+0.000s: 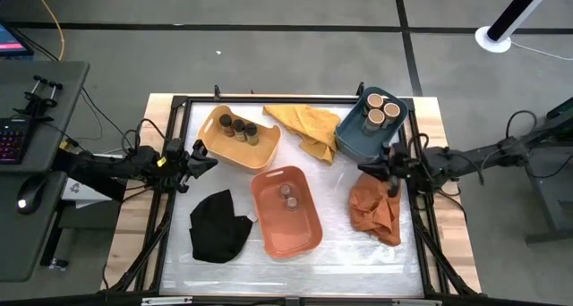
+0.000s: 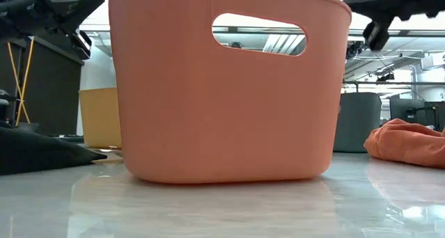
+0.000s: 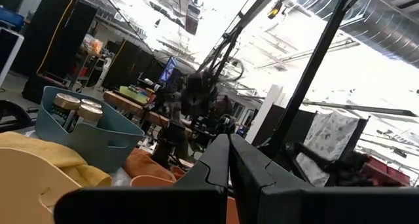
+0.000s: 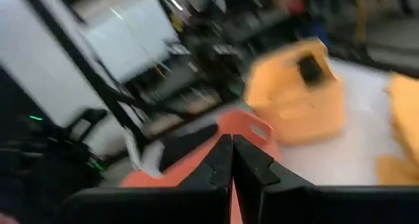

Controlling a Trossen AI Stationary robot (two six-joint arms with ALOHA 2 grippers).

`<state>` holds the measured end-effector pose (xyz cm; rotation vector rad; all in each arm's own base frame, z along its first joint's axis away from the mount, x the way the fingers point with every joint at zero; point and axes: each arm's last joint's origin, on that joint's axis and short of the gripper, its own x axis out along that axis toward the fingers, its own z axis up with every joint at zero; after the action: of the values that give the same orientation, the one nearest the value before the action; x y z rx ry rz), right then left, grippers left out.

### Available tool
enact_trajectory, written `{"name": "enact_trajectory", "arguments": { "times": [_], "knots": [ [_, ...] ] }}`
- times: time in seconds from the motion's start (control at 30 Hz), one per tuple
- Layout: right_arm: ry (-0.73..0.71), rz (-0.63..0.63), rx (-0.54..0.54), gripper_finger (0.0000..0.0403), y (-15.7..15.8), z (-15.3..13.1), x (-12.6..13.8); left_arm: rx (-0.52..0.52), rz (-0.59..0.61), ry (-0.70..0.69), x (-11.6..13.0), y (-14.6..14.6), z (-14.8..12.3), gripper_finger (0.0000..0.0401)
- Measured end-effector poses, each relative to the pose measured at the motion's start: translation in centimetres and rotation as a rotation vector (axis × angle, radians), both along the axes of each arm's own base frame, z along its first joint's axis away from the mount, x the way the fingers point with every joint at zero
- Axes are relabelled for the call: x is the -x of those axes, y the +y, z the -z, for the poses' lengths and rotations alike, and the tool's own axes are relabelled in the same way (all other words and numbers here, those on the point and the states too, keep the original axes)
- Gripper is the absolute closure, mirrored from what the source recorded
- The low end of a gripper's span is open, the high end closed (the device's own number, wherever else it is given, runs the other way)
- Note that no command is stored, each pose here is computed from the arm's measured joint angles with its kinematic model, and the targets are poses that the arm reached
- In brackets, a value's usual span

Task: Sort spices by type
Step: Return to Home Position

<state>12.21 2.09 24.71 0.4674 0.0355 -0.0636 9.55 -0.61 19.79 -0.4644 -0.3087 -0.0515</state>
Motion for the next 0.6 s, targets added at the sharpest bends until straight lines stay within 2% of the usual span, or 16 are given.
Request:
{"name": "enact_trajectory", "arguments": {
  "times": [0.17, 0.27, 0.37, 0.53, 0.6],
  "knots": [
    [-0.182, -0.027, 0.054, 0.0403, -0.1, 4.6, 0.8, 0.0, 0.0, 0.0, 0.0, 0.0, 0.0, 0.0401],
    [-0.207, -0.024, 0.081, 0.0403, -0.2, 6.1, 1.1, 0.0, 0.0, -0.001, 0.0, 0.0, 0.0, 0.0401],
    [-0.064, -0.025, 0.177, 0.0403, -0.2, 7.5, 0.9, 0.0, 0.0, -0.001, 0.0, 0.0, 0.0, 0.0401],
    [0.181, 0.068, 0.277, 0.0403, -0.6, 9.7, 1.2, 0.0, 0.0, -0.001, 0.0, 0.0, 0.0, 0.0401],
    [0.196, 0.06, 0.28, 0.0403, -0.5, 9.8, 1.1, 0.0, 0.0, -0.001, 0.0, 0.0, 0.0, 0.0401]
  ]
}}
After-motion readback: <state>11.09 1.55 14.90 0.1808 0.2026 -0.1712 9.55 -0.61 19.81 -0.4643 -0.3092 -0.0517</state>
